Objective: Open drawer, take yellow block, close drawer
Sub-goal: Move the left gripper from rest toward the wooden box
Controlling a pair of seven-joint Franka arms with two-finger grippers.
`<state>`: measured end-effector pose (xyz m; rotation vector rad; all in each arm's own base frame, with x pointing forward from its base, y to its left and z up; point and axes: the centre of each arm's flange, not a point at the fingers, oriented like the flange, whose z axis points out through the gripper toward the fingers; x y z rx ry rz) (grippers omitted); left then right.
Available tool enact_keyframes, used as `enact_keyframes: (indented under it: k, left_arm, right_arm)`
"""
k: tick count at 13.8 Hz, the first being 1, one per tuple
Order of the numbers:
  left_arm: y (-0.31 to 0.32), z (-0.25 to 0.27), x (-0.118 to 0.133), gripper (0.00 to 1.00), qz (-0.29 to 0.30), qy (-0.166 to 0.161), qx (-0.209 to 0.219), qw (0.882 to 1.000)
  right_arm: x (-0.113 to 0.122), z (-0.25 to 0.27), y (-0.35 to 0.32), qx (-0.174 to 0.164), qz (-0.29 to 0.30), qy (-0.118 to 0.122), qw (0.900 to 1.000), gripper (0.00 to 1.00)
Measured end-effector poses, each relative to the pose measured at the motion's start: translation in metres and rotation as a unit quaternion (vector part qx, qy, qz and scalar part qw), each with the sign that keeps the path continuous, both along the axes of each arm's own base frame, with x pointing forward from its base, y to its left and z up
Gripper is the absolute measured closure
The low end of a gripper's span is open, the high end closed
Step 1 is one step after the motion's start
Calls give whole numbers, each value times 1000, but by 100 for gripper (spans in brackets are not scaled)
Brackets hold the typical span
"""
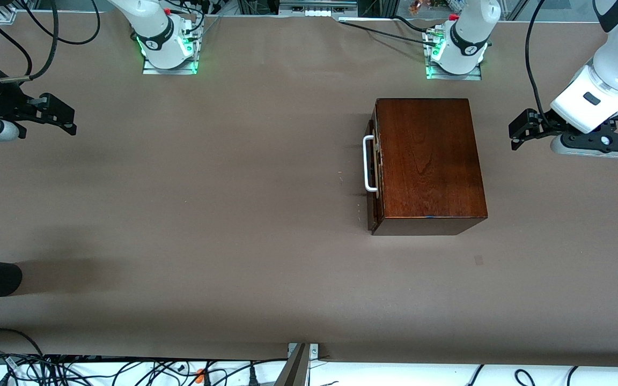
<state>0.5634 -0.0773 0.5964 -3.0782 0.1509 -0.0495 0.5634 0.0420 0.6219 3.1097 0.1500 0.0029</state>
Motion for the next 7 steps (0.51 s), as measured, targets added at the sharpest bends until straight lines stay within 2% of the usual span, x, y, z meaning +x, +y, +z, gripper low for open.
enact_keyframes:
  k: [7]
  left_arm:
    - [1, -1, 1, 0, 1, 2, 0, 1000]
  right_arm:
    - [0, 0, 0, 0, 0, 0, 1000, 0]
